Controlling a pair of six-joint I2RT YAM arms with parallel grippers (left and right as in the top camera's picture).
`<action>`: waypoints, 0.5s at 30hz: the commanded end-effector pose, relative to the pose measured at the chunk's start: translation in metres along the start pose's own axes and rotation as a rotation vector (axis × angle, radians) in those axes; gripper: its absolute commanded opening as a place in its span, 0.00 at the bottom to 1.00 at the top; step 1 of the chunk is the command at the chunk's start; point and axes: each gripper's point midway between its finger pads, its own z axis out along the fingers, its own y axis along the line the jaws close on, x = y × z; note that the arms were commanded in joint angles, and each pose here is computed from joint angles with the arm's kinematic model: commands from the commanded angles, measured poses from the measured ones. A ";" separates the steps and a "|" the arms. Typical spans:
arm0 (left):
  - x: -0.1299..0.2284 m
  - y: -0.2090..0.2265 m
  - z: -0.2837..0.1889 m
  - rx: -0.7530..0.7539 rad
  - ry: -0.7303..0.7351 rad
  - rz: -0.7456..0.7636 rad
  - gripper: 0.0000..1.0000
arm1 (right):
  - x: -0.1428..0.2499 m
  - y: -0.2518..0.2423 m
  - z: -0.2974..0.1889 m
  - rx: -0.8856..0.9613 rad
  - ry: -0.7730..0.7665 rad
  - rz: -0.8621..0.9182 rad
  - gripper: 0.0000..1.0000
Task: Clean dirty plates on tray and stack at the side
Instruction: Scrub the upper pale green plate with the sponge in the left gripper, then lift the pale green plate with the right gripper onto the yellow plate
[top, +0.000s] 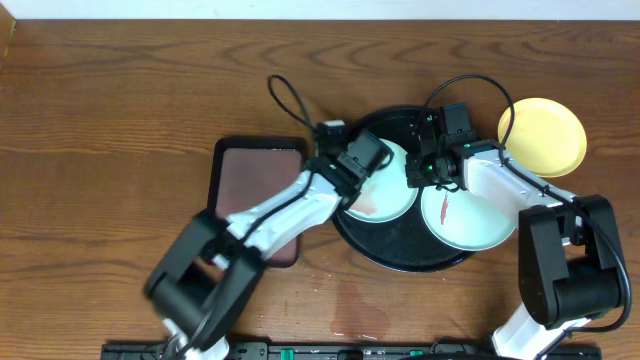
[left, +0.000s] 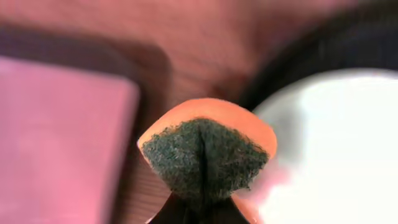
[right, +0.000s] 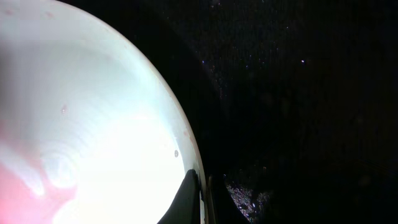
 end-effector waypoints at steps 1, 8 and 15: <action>-0.045 0.028 -0.042 -0.046 -0.153 -0.041 0.08 | 0.008 -0.007 0.005 0.036 0.027 0.006 0.01; -0.064 0.111 -0.099 -0.145 -0.157 -0.179 0.07 | -0.009 0.000 -0.022 0.029 -0.027 -0.003 0.01; -0.048 0.208 -0.110 -0.351 -0.039 -0.355 0.07 | -0.050 0.008 -0.093 0.133 -0.256 -0.089 0.01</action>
